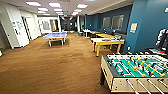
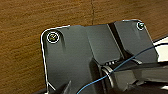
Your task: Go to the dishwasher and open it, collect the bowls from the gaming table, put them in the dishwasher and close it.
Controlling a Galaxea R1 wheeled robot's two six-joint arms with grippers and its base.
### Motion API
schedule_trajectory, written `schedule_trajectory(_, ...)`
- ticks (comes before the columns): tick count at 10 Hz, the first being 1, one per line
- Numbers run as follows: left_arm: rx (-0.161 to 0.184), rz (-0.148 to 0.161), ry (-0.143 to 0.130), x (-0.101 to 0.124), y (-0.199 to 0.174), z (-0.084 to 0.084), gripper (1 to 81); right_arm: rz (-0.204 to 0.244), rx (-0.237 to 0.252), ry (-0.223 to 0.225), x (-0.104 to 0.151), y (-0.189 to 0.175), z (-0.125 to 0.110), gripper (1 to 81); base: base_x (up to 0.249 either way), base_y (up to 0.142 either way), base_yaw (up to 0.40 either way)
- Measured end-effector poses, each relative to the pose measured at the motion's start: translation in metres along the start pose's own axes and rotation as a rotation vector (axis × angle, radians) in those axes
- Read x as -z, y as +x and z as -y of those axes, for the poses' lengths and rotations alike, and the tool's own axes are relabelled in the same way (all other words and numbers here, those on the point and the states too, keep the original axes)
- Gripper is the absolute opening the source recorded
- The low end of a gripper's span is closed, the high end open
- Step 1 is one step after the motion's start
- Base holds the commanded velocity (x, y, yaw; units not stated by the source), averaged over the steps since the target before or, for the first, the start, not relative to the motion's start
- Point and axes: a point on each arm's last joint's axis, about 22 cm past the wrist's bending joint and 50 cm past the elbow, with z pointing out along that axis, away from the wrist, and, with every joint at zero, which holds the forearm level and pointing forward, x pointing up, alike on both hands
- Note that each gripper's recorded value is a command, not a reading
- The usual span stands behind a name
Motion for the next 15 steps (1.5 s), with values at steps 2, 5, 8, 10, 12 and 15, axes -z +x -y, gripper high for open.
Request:
schedule_trajectory(2, 0.000, 0.000, 0.000, 0.0001, 0.0001, 0.0003, 81.1, 0.000, -0.001, 0.004, -0.0007, -0.0004, 0.0032, 81.1, 0.135, 0.000, 0.000)
schedule_trajectory(5, 0.001, 0.002, 0.000, 0.0002, -0.0019, -0.0001, 81.1, 0.002, -0.001, 0.002, -0.0003, -0.0024, 0.0013, 81.1, 0.125, 0.000, 0.000)
schedule_trajectory(8, 0.001, 0.002, 0.000, 0.0003, -0.0023, -0.0001, 81.1, 0.005, -0.002, 0.002, -0.0002, -0.0046, 0.0013, 81.1, 0.121, 0.022, 0.000)
schedule_trajectory(10, 0.002, 0.001, -0.006, -0.0010, -0.0017, -0.0047, 81.1, 0.003, -0.002, -0.003, 0.0006, -0.0037, -0.0021, 81.1, 0.121, 0.069, 0.000)
schedule_trajectory(12, 0.002, 0.004, -0.003, -0.0002, -0.0035, -0.0024, 81.1, 0.004, -0.002, 0.002, -0.0002, -0.0044, 0.0012, 81.1, 0.121, 0.070, 0.000)
schedule_trajectory(15, 0.002, 0.004, -0.002, -0.0001, -0.0041, -0.0021, 81.1, 0.005, -0.002, 0.003, -0.0004, -0.0045, 0.0021, 81.1, 0.121, 0.023, 0.000)
